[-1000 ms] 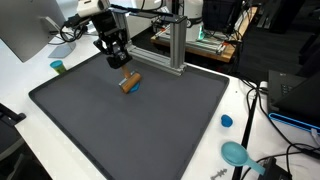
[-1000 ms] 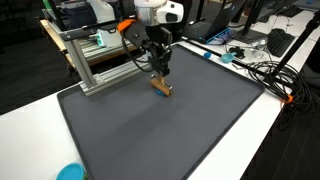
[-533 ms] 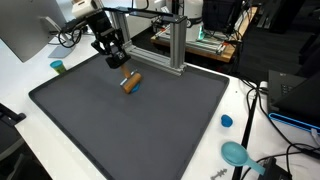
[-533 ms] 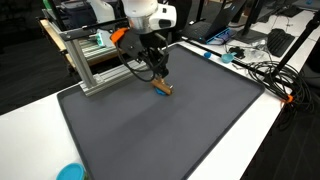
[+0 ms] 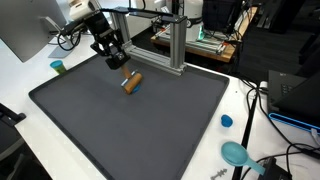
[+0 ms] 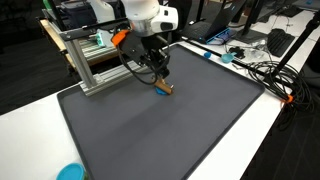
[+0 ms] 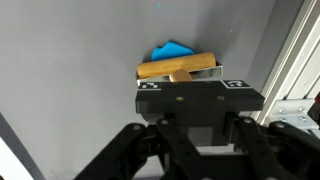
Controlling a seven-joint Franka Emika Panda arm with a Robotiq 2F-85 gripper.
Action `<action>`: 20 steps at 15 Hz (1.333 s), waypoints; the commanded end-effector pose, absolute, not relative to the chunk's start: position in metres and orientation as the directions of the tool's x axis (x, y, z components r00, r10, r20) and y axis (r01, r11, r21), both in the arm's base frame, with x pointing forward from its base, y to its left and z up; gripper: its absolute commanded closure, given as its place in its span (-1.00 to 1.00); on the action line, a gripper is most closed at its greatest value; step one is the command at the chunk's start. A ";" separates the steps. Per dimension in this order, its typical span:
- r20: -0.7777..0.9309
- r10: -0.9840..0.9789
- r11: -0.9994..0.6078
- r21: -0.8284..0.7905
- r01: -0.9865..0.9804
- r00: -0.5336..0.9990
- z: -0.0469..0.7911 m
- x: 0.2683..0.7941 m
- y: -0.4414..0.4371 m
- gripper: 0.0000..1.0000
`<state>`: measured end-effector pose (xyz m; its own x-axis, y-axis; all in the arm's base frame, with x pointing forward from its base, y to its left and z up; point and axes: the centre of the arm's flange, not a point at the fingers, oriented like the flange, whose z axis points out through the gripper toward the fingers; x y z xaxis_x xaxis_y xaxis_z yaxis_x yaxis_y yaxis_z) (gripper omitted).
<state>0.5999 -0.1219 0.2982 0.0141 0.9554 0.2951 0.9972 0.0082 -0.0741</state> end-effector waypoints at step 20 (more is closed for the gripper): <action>0.330 0.944 0.078 -0.176 0.981 -0.016 0.276 0.600 -0.076 0.56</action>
